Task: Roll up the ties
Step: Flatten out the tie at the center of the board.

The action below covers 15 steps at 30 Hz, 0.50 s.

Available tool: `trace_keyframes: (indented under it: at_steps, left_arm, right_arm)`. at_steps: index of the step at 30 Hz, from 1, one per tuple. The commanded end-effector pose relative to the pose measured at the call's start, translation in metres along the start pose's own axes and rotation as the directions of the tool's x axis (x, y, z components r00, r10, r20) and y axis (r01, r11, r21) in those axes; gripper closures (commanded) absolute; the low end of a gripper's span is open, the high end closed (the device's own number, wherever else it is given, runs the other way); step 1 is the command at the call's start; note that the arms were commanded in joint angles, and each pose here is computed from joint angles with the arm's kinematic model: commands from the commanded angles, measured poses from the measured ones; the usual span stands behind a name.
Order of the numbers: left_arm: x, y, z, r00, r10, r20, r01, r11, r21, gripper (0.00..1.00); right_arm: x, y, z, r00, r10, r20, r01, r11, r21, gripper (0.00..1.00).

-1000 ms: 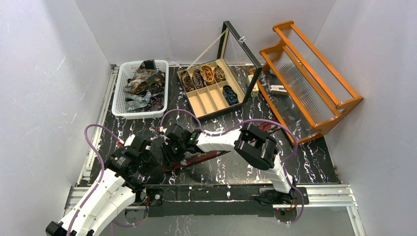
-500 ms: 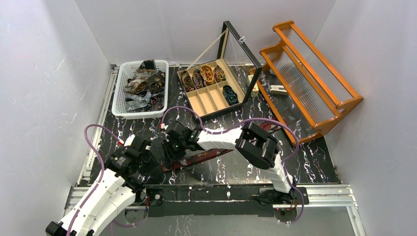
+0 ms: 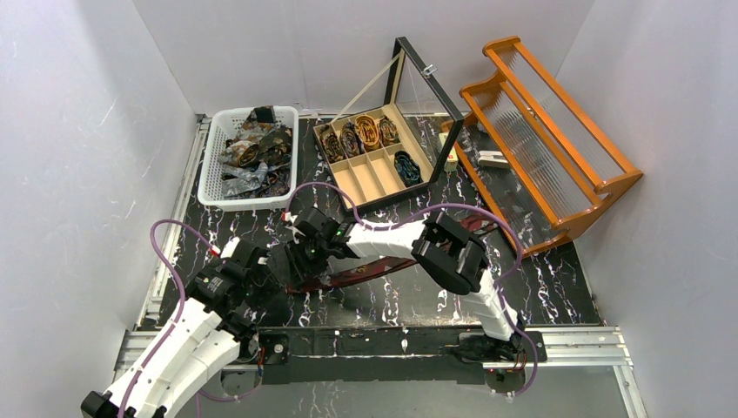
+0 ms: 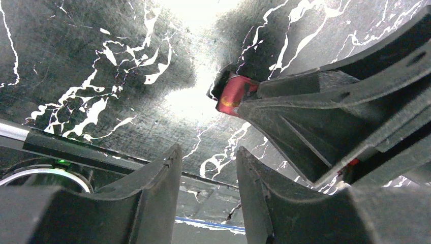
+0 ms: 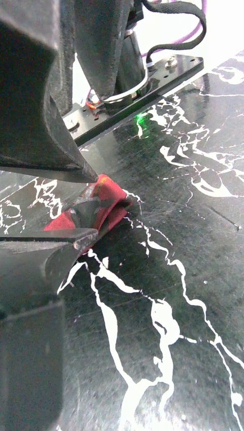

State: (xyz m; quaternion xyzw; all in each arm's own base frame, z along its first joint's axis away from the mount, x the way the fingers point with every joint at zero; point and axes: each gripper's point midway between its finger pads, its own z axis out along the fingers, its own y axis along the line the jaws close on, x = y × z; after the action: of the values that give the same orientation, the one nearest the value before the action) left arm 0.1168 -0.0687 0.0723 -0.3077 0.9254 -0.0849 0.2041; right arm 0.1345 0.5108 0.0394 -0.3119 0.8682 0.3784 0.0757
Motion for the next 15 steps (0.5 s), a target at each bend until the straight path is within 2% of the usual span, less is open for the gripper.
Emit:
trace_keyframes:
  at_steps: [1,4,8,12,15]
  left_arm:
    - [0.002,-0.002,0.001,1.000,0.008,-0.011,-0.008,1.000,0.005,0.57]
    - [0.004,-0.005,0.005,1.000,0.011,-0.022,-0.011,1.000,0.011,0.56]
    - [0.004,-0.010,0.008,0.999,0.021,-0.031,-0.020,1.000,0.022,0.53]
    - [0.009,-0.014,0.015,0.998,0.028,-0.058,-0.026,0.999,0.032,0.49]
    - [0.011,-0.017,0.020,0.997,0.023,-0.068,-0.020,0.999,0.042,0.48]
  right_arm:
    - [-0.038,0.022,-0.044,0.990,-0.095,0.104,0.097,0.995,-0.010,0.50]
    - [-0.059,0.025,-0.077,0.976,-0.113,0.188,0.113,0.993,0.011,0.40]
    - [-0.064,-0.003,-0.122,0.960,-0.101,0.261,0.070,0.990,0.124,0.26]
    - [-0.035,-0.063,-0.162,0.947,-0.035,0.320,-0.070,0.948,0.311,0.13]
    - [0.003,-0.118,-0.190,0.934,0.040,0.355,-0.205,0.873,0.441,0.06]
